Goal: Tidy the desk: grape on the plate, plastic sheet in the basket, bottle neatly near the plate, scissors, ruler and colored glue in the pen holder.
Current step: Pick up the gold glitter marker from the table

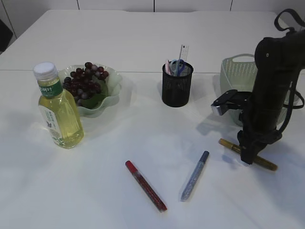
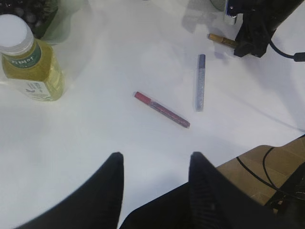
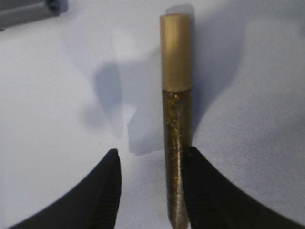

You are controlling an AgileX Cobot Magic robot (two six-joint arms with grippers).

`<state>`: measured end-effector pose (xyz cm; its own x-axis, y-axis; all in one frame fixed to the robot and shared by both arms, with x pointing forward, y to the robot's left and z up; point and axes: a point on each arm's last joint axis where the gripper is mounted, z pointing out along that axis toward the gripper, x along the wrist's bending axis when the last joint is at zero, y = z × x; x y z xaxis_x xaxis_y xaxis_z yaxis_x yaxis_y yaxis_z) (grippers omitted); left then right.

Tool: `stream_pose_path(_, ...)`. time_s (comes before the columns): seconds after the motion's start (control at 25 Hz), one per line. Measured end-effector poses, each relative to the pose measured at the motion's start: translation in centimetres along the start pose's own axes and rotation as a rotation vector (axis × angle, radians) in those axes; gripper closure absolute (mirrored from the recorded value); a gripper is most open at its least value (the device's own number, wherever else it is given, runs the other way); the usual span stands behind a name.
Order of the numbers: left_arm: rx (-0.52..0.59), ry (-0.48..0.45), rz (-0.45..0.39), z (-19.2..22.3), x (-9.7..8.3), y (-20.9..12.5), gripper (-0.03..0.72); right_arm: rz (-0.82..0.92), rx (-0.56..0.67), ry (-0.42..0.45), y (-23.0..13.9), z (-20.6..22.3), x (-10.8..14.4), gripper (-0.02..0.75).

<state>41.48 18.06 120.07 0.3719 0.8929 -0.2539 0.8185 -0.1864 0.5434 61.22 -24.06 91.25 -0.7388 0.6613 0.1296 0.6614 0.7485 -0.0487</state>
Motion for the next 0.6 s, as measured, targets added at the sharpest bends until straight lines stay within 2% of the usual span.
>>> stream_pose_path(0.6, 0.0, 0.0, 0.006, 0.0, 0.0, 0.0, 0.356, -0.017, 0.027, -0.01, 0.12, 0.58, -0.2, 0.384)
